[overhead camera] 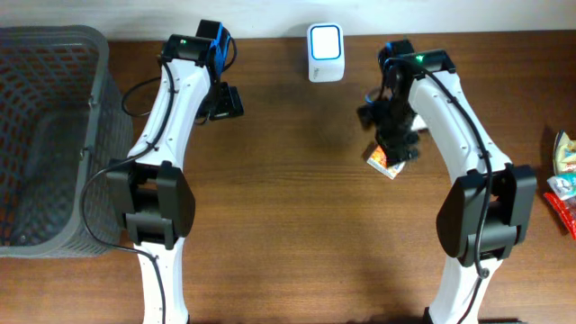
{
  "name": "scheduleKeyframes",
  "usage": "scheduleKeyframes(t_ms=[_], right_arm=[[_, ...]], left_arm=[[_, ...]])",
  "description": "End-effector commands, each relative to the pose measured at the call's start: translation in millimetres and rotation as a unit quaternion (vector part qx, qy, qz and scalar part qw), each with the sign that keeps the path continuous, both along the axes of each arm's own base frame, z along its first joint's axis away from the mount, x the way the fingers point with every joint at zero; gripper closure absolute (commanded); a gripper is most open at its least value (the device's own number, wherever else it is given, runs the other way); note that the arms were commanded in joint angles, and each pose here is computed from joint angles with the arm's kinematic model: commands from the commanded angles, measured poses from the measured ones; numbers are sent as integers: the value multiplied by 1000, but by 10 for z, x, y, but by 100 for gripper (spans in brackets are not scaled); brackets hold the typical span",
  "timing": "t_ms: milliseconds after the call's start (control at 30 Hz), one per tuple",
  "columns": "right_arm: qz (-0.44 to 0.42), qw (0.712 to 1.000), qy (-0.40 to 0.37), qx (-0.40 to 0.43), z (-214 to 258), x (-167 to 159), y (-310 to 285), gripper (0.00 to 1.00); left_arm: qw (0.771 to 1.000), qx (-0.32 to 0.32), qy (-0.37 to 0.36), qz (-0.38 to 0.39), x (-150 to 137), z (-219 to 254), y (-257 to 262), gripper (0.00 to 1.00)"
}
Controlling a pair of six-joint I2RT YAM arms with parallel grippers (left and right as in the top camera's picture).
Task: Scan the item barcode
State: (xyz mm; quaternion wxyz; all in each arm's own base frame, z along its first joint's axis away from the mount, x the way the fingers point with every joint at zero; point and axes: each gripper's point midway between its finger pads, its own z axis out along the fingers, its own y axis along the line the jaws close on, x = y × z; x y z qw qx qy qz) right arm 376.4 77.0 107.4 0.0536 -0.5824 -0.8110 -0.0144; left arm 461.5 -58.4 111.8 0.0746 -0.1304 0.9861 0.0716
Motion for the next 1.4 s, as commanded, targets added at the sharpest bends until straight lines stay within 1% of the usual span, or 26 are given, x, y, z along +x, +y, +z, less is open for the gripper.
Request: scheduleKeyframes(t_ms=[0, 67, 133, 200, 267, 333, 400, 533, 600, 667, 700, 767, 800, 867, 1000, 1067, 1100, 1167, 1200, 1233, 1267, 1300, 1333, 1367], right_arm=[[-147, 985, 4, -88, -9, -56, -123, 1], [-192, 977, 10, -94, -5, -95, -111, 1], [-247, 962, 33, -115, 4, -218, -187, 1], [-245, 955, 53, -158, -3, -369, -344, 1], [-250, 950, 64, -177, -135, -451, -398, 1], [-262, 950, 52, -162, -371, -392, -385, 1], [-276, 952, 48, -119, -575, -331, -293, 1], [-281, 953, -9, -115, -675, -77, -329, 1], [-283, 953, -21, -108, -682, -11, -314, 1], [-281, 954, -3, -104, -682, -88, -273, 0], [-283, 953, 3, -108, -683, -124, -278, 3], [-315, 941, 27, -123, -740, -278, -305, 4], [-318, 939, 31, -125, -782, -312, -310, 5], [-318, 940, 26, -122, -904, -325, -310, 11], [-317, 941, 22, -120, -940, -315, -308, 12], [-315, 941, 23, -120, -945, -317, -309, 20], [-313, 942, 26, -121, -957, -340, -314, 30], [-305, 944, 33, -125, -1015, -408, -326, 44], [-300, 945, 38, -127, -1052, -452, -334, 46], [-288, 948, 39, -131, -1067, -469, -352, 51], [-261, 954, 31, -143, -1063, -453, -406, 65], [-236, 958, 22, -163, -1051, -435, -489, 71], [-214, 960, 15, -181, -1037, -420, -571, 71], [-172, 963, 7, -207, -1008, -391, -705, 71]], left_arm=[[1000, -2, 0, 9, 2, -7, 24, 1], [1000, -2, 0, 9, 1, -7, 25, 1], [1000, -2, 0, 9, 2, -7, 24, 1], [1000, -2, 0, 9, 2, -7, 24, 1], [1000, -2, 0, 9, 1, -9, 25, 1], [1000, -2, 0, 9, 2, -7, 24, 1], [1000, -2, 0, 9, 1, -7, 25, 1], [1000, -2, 0, 9, 2, -7, 24, 1], [1000, -2, 0, 9, 1, -9, 25, 1], [1000, -2, 0, 9, 1, -7, 25, 1], [1000, -2, 0, 9, 2, -9, 24, 1], [1000, -2, 0, 9, 2, -7, 24, 1], [1000, -2, 0, 9, 2, -7, 24, 1], [1000, -2, 0, 9, 2, -7, 24, 1], [1000, -2, 0, 9, 2, -9, 24, 1], [1000, -2, 0, 9, 2, -7, 24, 1], [1000, -2, 0, 9, 1, -7, 25, 1], [1000, -2, 0, 9, 1, -7, 25, 1], [1000, -2, 0, 9, 2, -7, 24, 1], [1000, -2, 0, 9, 2, -9, 24, 1], [1000, -2, 0, 9, 1, -9, 25, 1], [1000, -2, 0, 9, 2, -9, 24, 1], [1000, -2, 0, 9, 1, -7, 25, 1], [1000, -2, 0, 9, 1, -7, 25, 1]])
